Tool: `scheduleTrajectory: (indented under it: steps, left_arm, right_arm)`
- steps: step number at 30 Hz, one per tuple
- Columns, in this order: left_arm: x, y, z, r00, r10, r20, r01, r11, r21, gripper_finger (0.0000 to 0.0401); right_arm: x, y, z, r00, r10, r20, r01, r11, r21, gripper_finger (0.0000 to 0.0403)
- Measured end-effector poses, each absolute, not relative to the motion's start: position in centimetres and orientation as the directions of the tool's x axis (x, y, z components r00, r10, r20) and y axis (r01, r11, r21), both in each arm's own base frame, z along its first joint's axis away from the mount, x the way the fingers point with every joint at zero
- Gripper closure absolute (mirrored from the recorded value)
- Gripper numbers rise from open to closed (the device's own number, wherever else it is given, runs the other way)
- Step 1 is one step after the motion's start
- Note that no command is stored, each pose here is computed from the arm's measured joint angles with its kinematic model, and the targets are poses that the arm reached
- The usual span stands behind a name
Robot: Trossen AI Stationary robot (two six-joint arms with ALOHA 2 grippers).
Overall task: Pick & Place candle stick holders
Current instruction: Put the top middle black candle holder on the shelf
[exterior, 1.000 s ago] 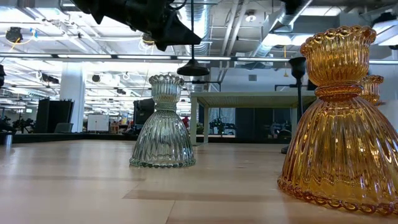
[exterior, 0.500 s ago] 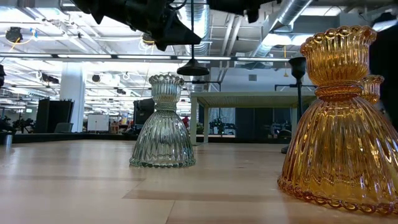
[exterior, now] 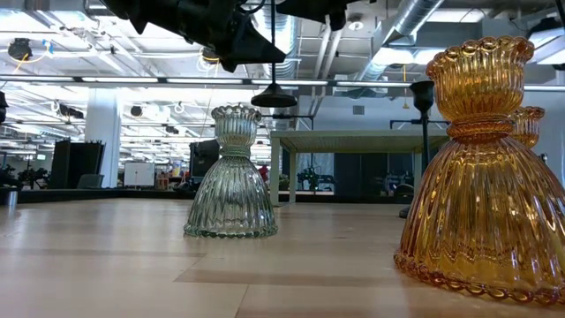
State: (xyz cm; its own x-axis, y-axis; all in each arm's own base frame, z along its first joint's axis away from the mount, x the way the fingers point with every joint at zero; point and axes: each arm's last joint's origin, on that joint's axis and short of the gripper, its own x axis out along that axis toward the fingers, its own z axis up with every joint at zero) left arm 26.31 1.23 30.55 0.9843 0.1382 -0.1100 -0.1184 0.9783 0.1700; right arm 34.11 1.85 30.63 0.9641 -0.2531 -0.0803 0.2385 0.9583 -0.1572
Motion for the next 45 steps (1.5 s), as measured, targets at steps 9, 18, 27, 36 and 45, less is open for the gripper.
scheduleTrajectory:
  steps: [9, 18, 27, 36, 45]
  left_arm:
    - [26.3, 1.2, 30.6, 0.985, 0.137, -0.103, -0.119, 0.978, 0.169, 0.0386]
    - [26.6, 1.0, 31.1, 0.998, 0.049, -0.042, -0.042, 0.986, 0.16, 0.0386]
    - [27.6, 1.0, 30.2, 0.998, 0.031, -0.054, -0.022, 0.987, 0.158, 0.0386]
    - [27.4, 1.0, 30.5, 0.999, 0.033, -0.042, -0.026, 0.987, 0.159, 0.0385]
    - [27.4, 1.1, 30.5, 0.995, 0.09, -0.041, -0.082, 0.983, 0.162, 0.0351]
  right_arm:
    - [34.2, 1.8, 30.9, 0.982, -0.184, -0.049, 0.175, 0.974, -0.142, 0.0275]
    - [34.2, 1.7, 30.9, 0.985, -0.164, -0.048, 0.156, 0.978, -0.141, 0.03]
    - [34.2, 1.7, 30.9, 0.986, -0.16, -0.049, 0.151, 0.978, -0.142, 0.0301]
    - [34.2, 1.7, 30.9, 0.986, -0.161, -0.05, 0.152, 0.977, -0.15, 0.0371]
    - [34.2, 1.6, 30.9, 0.98, -0.19, -0.053, 0.178, 0.968, -0.176, 0.0396]
